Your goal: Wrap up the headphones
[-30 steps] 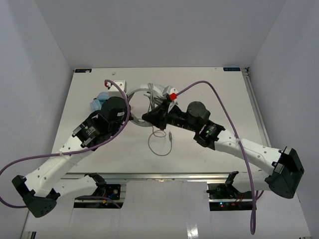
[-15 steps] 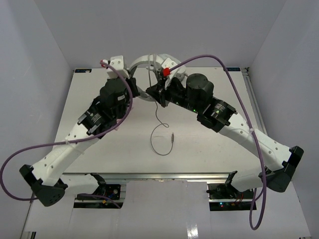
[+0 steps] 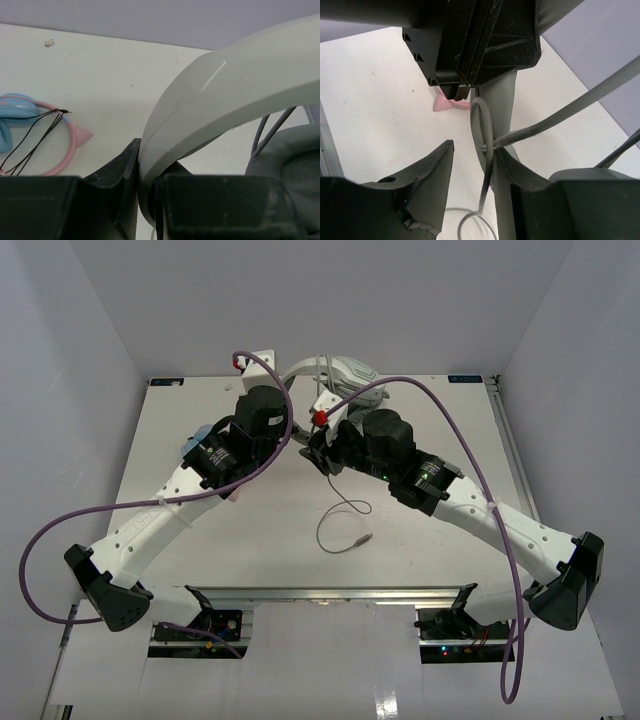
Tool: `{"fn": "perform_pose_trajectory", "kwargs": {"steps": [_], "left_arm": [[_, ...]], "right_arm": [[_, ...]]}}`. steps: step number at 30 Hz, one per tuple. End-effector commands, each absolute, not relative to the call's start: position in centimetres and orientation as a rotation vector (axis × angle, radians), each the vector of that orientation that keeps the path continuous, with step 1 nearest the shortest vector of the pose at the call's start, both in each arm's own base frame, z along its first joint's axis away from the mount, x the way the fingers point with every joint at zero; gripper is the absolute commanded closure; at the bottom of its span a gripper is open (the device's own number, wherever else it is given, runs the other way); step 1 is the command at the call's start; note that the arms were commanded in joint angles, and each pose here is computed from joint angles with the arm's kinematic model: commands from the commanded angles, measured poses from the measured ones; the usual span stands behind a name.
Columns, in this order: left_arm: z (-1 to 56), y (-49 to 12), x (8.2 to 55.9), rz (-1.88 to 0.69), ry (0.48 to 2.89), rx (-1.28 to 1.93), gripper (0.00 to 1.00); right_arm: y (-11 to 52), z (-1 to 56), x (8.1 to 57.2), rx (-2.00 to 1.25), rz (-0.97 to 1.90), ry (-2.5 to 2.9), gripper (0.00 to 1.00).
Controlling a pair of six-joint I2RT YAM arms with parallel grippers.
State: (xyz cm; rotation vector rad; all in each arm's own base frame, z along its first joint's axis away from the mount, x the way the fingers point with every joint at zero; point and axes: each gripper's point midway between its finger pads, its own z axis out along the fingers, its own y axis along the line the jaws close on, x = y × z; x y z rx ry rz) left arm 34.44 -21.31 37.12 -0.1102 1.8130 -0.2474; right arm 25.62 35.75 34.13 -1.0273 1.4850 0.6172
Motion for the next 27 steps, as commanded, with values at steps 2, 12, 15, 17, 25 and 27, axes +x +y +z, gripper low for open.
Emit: {"fn": "perform_pose_trajectory", "kwargs": {"steps": [2,12,15,17,25,27], "left_arm": [[43.4,-20.1,32.4,-0.451,1.669,-0.262,1.00],[42.7,-18.0,32.5,-0.339,1.696,-0.323,1.00],[42.0,-17.2,33.0,-0.286,1.716,-0.340,1.00],[41.8,-16.8,33.3,-0.284,1.722,-0.351,1.00],[41.9,-16.0,34.2,-0.262,1.745,-0.381,1.00],[41.9,-16.1,34.1,-0.273,1.743,-0.384,1.00]], "right_arm": [[34.9,34.1,26.9,-0.898,0.592,1.465,0.57],[33.6,34.0,26.4,-0.790,0.631,1.420,0.92],[32.4,34.8,25.3,-0.750,0.667,1.410,0.92],[31.9,34.5,24.8,-0.736,0.684,1.421,0.92],[30.8,31.5,24.3,-0.713,0.678,1.483,0.92],[30.9,31.1,24.2,-0.720,0.685,1.481,0.92]]}}
